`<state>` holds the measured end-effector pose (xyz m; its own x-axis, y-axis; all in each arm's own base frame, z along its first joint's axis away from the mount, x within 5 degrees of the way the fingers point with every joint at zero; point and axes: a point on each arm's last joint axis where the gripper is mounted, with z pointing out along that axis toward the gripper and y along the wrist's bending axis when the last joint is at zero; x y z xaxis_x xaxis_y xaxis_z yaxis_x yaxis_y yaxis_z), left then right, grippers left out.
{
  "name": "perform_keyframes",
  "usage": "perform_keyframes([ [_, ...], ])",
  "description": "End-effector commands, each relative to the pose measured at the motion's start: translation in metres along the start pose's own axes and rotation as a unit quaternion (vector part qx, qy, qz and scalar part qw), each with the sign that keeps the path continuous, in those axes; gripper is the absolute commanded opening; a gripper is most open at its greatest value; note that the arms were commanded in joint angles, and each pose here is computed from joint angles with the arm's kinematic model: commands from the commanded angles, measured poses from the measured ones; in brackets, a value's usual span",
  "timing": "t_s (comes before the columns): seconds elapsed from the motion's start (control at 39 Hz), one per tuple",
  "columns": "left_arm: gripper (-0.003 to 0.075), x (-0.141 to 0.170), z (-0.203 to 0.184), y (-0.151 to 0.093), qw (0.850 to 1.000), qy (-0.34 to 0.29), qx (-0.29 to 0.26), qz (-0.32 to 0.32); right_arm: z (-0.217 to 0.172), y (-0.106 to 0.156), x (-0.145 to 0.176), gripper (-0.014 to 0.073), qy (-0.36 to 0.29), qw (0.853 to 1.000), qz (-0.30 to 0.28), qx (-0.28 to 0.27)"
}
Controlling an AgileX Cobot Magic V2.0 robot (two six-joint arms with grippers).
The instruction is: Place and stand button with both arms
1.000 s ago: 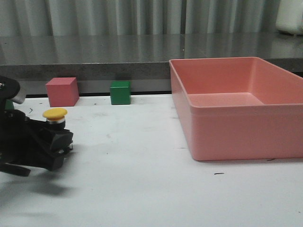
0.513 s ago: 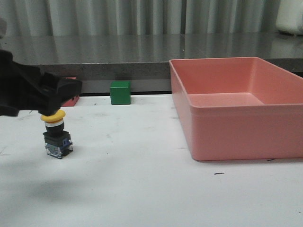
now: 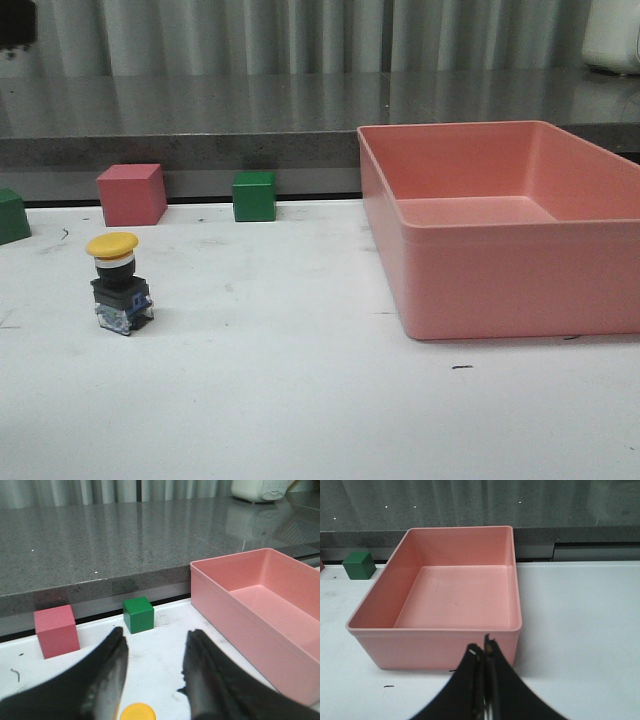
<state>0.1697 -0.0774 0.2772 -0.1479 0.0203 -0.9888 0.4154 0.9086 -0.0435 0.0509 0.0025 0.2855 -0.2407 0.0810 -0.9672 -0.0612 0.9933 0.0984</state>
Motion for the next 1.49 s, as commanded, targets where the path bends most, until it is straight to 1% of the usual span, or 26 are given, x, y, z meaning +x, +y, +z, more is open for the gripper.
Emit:
perform_keyframes([
  [0.0, 0.008, -0.026, -0.021, -0.002, 0.999, -0.035, 0.002, -0.017, -0.003, 0.001, -0.015, -0.0071, -0.051, 0.999, -0.008, -0.003],
  [0.03, 0.0057, -0.028, -0.027, -0.002, 0.999, -0.033, 0.001, -0.017, -0.003, 0.001, -0.015, -0.0071, -0.051, 0.999, -0.008, -0.003],
  [0.05, 0.0016, -0.031, -0.033, -0.002, 0.999, -0.033, 0.001, -0.017, -0.003, 0.001, -0.015, -0.0071, -0.051, 0.999, -0.008, -0.003],
  [0.1, -0.0018, -0.036, -0.042, -0.002, 0.999, -0.031, 0.0, -0.017, -0.003, 0.001, -0.015, -0.0071, -0.051, 0.999, -0.008, -0.003],
  [0.28, -0.002, -0.047, -0.085, -0.003, 0.998, -0.053, -0.001, -0.018, -0.003, 0.001, -0.015, -0.0071, -0.051, 0.999, -0.008, -0.003],
  [0.44, -0.002, -0.042, -0.12, -0.002, 0.999, -0.045, -0.003, -0.018, -0.003, 0.001, -0.015, -0.0071, -0.051, 0.999, -0.008, -0.003],
  [0.56, -0.002, -0.039, -0.148, -0.002, 0.997, -0.075, -0.002, -0.019, -0.003, 0.001, -0.015, -0.0071, -0.051, 0.999, -0.008, -0.003],
  [0.67, -0.002, -0.039, -0.163, -0.002, 0.994, -0.104, -0.001, -0.019, -0.003, 0.001, -0.015, -0.0071, -0.051, 0.999, -0.008, -0.003],
  [0.79, -0.002, -0.039, -0.171, -0.002, 0.992, -0.124, 0.001, -0.019, -0.003, 0.001, -0.015, -0.0071, -0.051, 0.999, -0.008, -0.003],
  [1.46, -0.002, -0.039, -0.171, -0.002, 0.992, -0.124, 0.0, -0.018, -0.003, 0.001, -0.015, -0.0071, -0.051, 0.999, -0.008, -0.003],
])
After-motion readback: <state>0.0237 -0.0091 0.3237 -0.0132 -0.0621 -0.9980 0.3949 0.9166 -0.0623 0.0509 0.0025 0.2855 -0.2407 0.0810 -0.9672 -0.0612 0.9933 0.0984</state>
